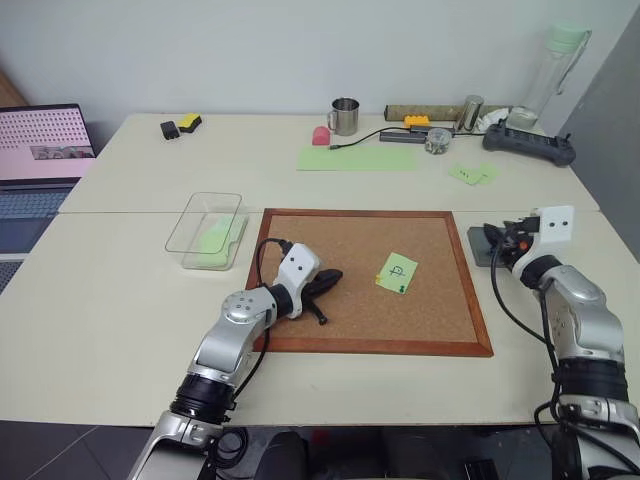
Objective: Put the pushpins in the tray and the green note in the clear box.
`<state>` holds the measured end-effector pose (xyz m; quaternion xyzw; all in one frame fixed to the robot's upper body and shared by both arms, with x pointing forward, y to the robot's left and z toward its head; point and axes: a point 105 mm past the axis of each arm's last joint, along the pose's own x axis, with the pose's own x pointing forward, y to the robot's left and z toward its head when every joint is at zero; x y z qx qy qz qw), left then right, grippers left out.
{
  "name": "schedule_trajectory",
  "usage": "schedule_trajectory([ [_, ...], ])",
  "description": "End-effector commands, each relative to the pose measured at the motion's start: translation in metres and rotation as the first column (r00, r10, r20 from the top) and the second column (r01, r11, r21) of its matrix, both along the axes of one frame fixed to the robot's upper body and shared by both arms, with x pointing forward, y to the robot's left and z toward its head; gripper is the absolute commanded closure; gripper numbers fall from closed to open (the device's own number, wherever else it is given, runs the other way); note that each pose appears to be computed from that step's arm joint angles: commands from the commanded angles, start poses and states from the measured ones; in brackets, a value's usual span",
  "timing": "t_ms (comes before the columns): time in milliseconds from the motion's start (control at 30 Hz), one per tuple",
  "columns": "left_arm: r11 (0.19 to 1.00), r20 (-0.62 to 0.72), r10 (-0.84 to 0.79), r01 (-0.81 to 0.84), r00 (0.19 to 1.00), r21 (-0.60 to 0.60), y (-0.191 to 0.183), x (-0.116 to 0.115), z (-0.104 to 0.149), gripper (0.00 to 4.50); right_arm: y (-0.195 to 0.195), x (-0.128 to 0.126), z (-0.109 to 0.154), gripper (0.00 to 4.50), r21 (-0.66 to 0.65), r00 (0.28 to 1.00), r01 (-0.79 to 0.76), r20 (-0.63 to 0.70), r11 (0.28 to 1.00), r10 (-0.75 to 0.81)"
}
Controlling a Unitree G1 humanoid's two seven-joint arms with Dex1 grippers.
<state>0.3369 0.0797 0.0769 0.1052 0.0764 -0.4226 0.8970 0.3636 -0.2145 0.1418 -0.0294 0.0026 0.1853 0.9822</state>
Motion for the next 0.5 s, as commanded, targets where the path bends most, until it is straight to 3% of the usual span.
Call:
schedule_trajectory([
  [33,0.999,-0.078,-0.007,0.011,0.997,0.041,0.001,-0.008,-0.022,4.50,0.049,-0.030,0.015,2.42,0.045,0.963,-0.265,0.062,0.963,0.262],
  [200,0.999,-0.079,-0.019,0.023,0.997,0.044,0.001,-0.009,-0.022,4.50,0.080,-0.057,-0.010,2.42,-0.002,0.908,-0.417,-0.023,0.909,0.417],
  [500,0.998,-0.078,-0.026,0.030,0.997,0.046,0.001,-0.009,-0.021,4.50,0.098,-0.065,-0.036,2.42,-0.045,0.886,-0.458,-0.099,0.888,0.453],
])
